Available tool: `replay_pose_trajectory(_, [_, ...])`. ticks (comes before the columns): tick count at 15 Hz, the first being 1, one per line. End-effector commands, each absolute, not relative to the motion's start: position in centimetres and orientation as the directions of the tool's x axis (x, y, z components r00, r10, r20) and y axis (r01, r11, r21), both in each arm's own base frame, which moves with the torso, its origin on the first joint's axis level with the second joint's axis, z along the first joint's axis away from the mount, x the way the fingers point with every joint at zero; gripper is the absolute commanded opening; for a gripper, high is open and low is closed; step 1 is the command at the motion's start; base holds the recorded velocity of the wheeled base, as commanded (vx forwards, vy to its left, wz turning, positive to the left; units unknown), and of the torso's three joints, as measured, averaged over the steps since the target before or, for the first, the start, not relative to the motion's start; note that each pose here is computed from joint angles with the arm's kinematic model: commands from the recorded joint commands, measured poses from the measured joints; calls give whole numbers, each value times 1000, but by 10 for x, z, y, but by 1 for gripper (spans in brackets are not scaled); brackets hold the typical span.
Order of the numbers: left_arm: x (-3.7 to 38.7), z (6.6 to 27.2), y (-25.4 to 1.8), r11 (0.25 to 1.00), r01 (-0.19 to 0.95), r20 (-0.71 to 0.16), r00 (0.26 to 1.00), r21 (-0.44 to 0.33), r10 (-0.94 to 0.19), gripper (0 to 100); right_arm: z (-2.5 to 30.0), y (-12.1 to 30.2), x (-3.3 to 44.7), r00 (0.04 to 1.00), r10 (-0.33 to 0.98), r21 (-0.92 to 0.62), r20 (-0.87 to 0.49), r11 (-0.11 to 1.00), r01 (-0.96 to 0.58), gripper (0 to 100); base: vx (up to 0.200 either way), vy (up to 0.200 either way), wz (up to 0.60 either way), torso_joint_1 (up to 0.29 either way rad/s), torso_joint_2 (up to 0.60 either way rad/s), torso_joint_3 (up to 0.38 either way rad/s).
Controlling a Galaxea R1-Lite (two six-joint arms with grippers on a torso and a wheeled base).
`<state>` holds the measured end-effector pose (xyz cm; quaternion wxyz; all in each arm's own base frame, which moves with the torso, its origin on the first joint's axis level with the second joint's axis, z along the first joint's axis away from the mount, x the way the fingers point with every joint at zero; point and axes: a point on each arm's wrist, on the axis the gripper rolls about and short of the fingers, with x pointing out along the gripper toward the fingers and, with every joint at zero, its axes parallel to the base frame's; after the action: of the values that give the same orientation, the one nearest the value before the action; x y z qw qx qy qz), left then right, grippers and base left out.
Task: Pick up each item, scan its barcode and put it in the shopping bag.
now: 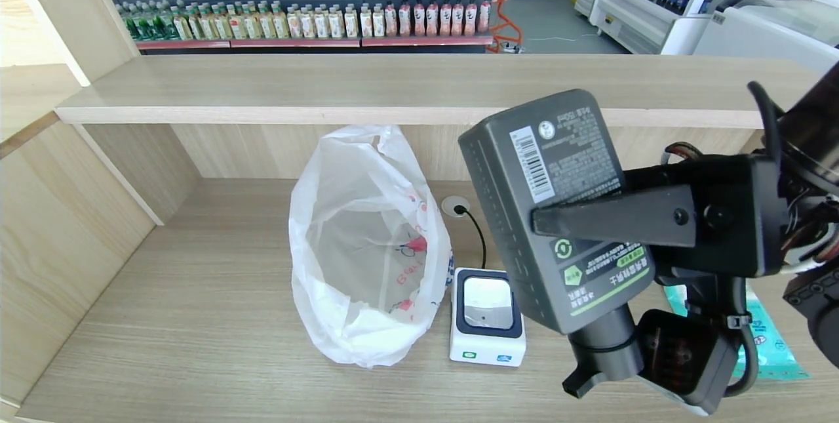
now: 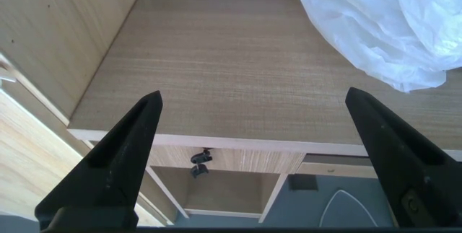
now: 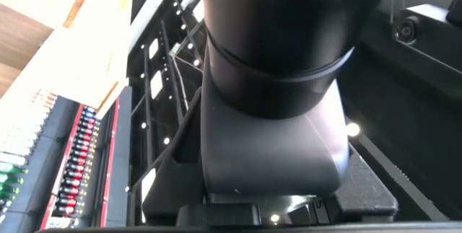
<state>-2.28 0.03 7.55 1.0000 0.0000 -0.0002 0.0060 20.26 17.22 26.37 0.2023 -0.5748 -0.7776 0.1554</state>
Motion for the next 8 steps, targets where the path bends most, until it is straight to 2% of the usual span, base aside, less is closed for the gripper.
replay_pose_trajectory(1, [-23, 76, 0, 1000, -12, -2, 1000, 0, 12, 100, 261, 175, 198, -276, 952, -483, 132, 305, 821, 0, 0, 0, 0, 0, 0, 0])
replay_pose_trajectory(8, [-23, 76, 0, 1000, -12, 0, 1000, 0, 12, 100, 252, 179, 190, -297, 947, -514, 121, 316, 798, 0, 0, 0, 0, 0, 0, 0])
